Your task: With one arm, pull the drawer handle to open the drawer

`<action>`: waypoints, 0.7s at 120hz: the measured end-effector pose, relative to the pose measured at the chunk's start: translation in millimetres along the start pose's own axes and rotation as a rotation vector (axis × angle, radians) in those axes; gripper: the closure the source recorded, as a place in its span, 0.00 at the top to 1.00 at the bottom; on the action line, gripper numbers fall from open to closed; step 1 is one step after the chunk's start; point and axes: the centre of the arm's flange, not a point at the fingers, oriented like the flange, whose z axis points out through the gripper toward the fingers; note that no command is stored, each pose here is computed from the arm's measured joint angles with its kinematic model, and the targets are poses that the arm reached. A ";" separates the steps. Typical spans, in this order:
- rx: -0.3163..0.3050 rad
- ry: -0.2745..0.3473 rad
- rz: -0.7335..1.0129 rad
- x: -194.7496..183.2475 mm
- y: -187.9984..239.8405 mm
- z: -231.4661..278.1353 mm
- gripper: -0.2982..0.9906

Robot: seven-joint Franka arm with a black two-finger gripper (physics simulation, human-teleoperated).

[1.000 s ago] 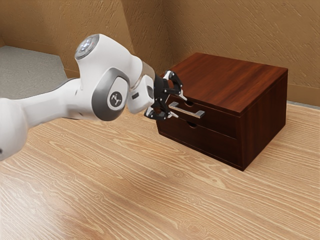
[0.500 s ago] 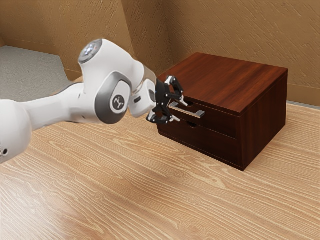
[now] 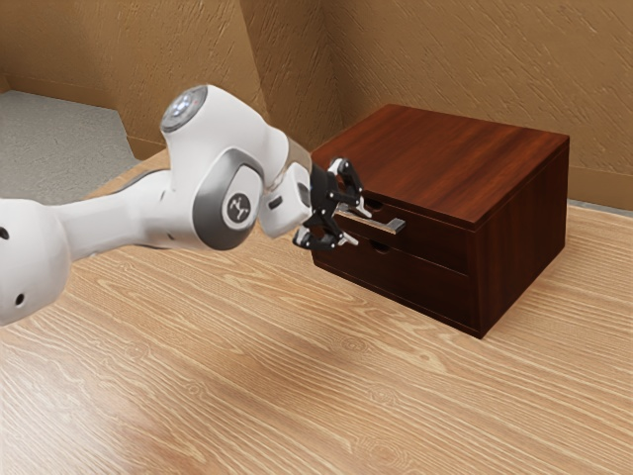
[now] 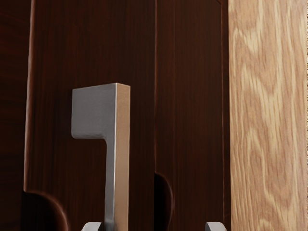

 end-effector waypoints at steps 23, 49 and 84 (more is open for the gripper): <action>-0.004 0.001 -0.005 -0.4 1.9 2.6 0.40; -0.005 -0.001 -0.007 0.2 3.7 1.1 0.34; -0.010 -0.006 -0.004 1.9 7.4 -3.7 0.28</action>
